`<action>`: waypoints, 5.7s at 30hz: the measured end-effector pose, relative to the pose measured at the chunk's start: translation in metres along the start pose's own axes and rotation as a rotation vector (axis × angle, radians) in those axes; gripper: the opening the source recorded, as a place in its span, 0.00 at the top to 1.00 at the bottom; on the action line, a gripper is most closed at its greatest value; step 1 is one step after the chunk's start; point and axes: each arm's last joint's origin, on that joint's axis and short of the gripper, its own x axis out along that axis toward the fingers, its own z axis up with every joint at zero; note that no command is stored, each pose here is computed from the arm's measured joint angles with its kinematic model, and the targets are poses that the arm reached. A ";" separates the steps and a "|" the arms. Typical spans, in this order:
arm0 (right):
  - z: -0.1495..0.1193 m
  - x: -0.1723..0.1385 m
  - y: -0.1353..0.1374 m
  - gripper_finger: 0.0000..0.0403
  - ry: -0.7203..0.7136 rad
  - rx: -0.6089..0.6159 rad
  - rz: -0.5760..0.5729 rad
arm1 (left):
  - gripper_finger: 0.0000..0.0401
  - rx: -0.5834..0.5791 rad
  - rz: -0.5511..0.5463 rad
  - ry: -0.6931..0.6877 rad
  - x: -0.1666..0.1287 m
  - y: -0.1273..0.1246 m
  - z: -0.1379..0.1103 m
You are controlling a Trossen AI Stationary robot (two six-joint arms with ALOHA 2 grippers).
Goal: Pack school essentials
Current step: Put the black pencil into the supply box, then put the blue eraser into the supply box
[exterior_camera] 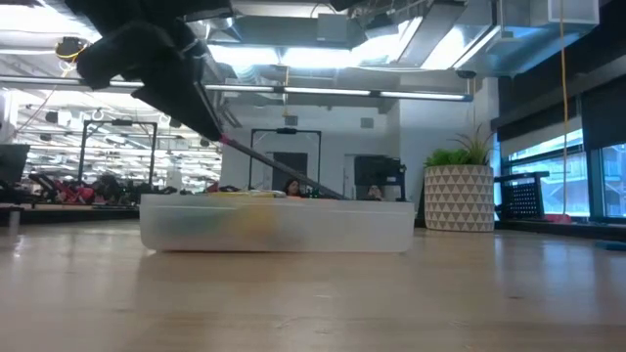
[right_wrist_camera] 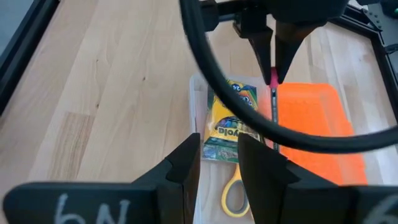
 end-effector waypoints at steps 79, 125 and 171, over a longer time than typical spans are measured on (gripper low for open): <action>-0.047 -0.060 -0.036 0.73 0.551 0.625 -0.310 | 0.71 -0.162 -0.288 -0.081 -0.068 0.015 0.000; -0.126 -0.110 -0.054 0.73 0.413 1.431 -0.487 | 0.71 -0.022 -0.191 -0.395 -0.031 0.062 0.059; -0.138 -0.108 -0.051 0.29 0.585 1.970 -0.882 | 0.71 -0.022 -0.192 -0.395 -0.031 0.062 0.058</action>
